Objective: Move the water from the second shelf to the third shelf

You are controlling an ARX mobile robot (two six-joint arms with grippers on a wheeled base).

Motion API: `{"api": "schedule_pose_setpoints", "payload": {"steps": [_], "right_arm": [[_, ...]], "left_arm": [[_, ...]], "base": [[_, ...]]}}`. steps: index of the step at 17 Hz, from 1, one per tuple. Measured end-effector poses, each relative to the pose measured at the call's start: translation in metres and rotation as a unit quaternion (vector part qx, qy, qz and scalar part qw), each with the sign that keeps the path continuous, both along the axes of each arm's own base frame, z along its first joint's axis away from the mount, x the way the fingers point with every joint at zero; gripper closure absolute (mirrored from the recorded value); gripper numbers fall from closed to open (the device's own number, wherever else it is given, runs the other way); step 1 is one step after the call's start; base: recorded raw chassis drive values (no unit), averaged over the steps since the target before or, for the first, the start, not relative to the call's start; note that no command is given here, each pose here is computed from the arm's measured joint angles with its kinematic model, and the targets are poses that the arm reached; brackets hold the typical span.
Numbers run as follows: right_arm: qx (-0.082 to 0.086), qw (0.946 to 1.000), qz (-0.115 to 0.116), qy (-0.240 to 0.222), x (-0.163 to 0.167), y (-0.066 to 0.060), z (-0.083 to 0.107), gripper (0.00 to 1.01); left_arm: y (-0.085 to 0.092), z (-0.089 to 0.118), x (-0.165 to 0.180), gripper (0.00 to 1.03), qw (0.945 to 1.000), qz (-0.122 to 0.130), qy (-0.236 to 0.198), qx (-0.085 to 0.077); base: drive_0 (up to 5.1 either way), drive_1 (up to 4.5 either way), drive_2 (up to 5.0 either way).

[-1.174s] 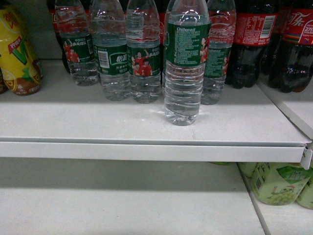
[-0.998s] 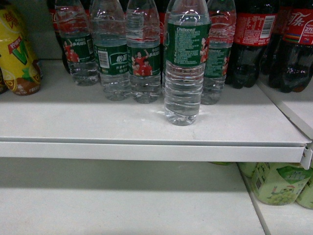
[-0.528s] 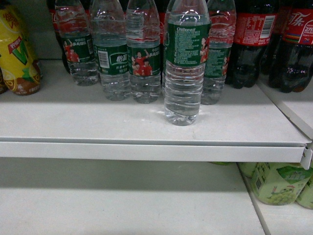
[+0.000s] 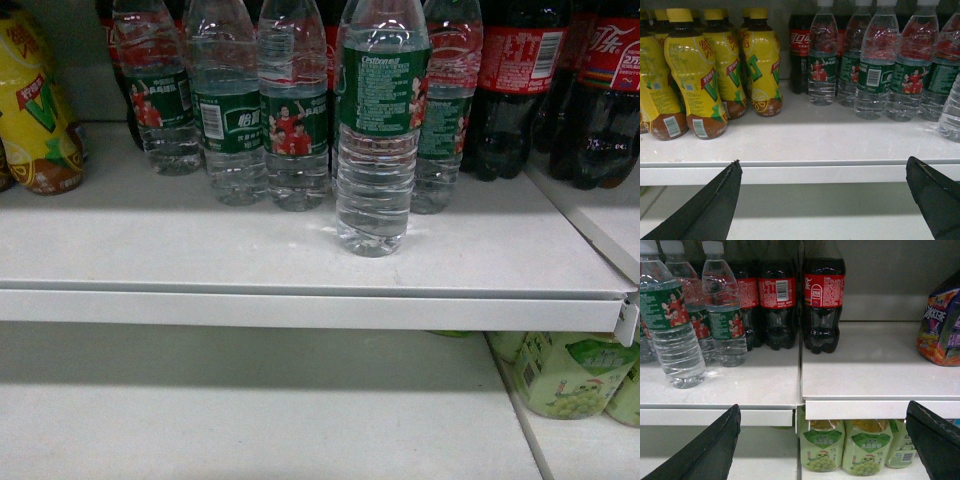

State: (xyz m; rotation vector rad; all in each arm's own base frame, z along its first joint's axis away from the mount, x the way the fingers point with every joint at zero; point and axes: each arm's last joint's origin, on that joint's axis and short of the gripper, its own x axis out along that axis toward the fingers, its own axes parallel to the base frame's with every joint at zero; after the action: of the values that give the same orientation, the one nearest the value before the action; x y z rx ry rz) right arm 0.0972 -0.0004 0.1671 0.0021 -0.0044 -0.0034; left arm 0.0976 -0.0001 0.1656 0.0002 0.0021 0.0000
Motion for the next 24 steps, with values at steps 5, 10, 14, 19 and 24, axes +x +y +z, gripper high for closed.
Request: {"api": "schedule_pose_setpoints", "payload": {"steps": [5,10,14,19,24], "right_arm": [[0.000,1.0000,0.000,0.000,0.000,0.000,0.000,0.03],[0.000,1.0000,0.000,0.001,0.000,0.000,0.000,0.03],[0.117,0.9751,0.106,0.155,0.011,-0.009,0.012,0.03],[0.089,0.9858,0.124,0.071,0.063,-0.013,0.088,0.03],[0.043,0.9539,0.272,0.119,0.101,0.078,0.068,0.03]], "left_arm": [[0.000,0.000,0.000,0.05,1.0000,0.000,0.000,0.000],[0.000,0.000,0.000,0.05,1.0000,0.000,0.000,0.000],[0.000,0.000,0.000,0.05,1.0000,0.000,0.000,0.000],[0.000,0.000,0.000,0.05,1.0000,0.000,0.000,0.000],[0.000,0.000,0.000,0.05,1.0000,0.000,0.000,0.000]], "base": [[0.0,0.00,0.0],[0.0,0.00,0.0],[0.0,0.00,0.0],[0.0,0.00,0.0],[0.0,0.00,0.0]]}}
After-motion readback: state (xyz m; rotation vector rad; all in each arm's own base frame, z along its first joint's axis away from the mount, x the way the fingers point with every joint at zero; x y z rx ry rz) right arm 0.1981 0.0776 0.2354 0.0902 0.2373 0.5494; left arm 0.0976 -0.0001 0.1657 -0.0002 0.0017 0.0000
